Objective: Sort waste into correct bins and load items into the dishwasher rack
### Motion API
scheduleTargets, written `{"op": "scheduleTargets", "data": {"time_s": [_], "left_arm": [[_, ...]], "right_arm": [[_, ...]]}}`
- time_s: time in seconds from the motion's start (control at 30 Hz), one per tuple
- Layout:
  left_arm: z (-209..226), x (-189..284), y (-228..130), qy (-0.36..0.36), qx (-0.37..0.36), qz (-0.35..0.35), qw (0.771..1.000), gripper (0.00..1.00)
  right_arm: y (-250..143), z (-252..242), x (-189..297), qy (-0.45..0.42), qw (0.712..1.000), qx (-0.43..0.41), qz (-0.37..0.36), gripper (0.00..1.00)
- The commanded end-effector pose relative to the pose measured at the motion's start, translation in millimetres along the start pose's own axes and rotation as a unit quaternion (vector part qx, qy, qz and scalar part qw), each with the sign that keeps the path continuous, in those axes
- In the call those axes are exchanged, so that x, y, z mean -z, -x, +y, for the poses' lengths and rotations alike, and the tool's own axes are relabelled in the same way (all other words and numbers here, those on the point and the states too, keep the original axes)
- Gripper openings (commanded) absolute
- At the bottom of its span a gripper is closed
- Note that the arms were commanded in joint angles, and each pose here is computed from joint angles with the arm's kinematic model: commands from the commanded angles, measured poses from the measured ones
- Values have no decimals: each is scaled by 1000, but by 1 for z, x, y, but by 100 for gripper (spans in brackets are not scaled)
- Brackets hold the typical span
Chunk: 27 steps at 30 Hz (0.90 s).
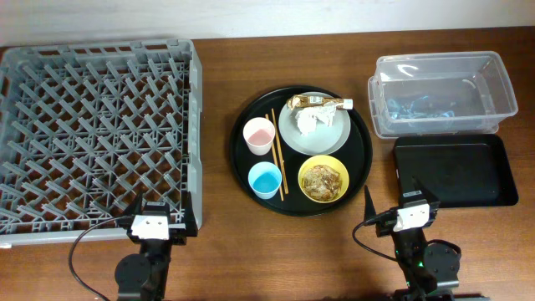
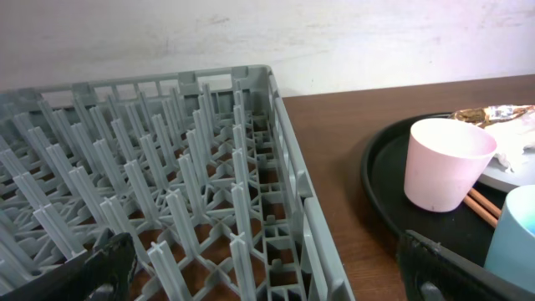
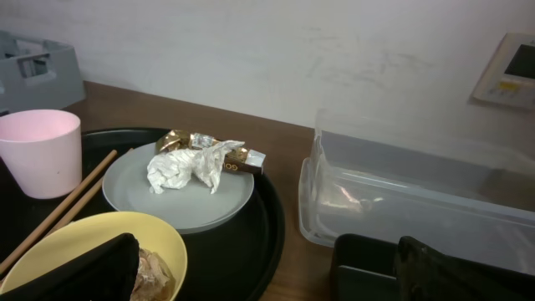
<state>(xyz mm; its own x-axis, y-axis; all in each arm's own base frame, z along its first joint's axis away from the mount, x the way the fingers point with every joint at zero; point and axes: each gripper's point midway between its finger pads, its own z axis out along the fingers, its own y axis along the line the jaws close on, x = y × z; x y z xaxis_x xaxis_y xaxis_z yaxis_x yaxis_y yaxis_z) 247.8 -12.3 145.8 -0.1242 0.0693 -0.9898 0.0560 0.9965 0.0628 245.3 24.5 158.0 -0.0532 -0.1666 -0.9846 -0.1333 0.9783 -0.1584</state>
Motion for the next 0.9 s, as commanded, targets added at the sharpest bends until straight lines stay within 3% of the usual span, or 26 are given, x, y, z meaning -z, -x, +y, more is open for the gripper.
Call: {"op": "scheduleTargets", "data": {"time_s": [0.0,0.87], "left_arm": [[-1,0,-3,-1,5,5,1000,99],[-1,0,-3,-1,5,5,1000,99]], "right_arm": [[-4,-1,0,-2,1000,2,7,98],[1,-1,0,-3,1000,3,-4,98]]}}
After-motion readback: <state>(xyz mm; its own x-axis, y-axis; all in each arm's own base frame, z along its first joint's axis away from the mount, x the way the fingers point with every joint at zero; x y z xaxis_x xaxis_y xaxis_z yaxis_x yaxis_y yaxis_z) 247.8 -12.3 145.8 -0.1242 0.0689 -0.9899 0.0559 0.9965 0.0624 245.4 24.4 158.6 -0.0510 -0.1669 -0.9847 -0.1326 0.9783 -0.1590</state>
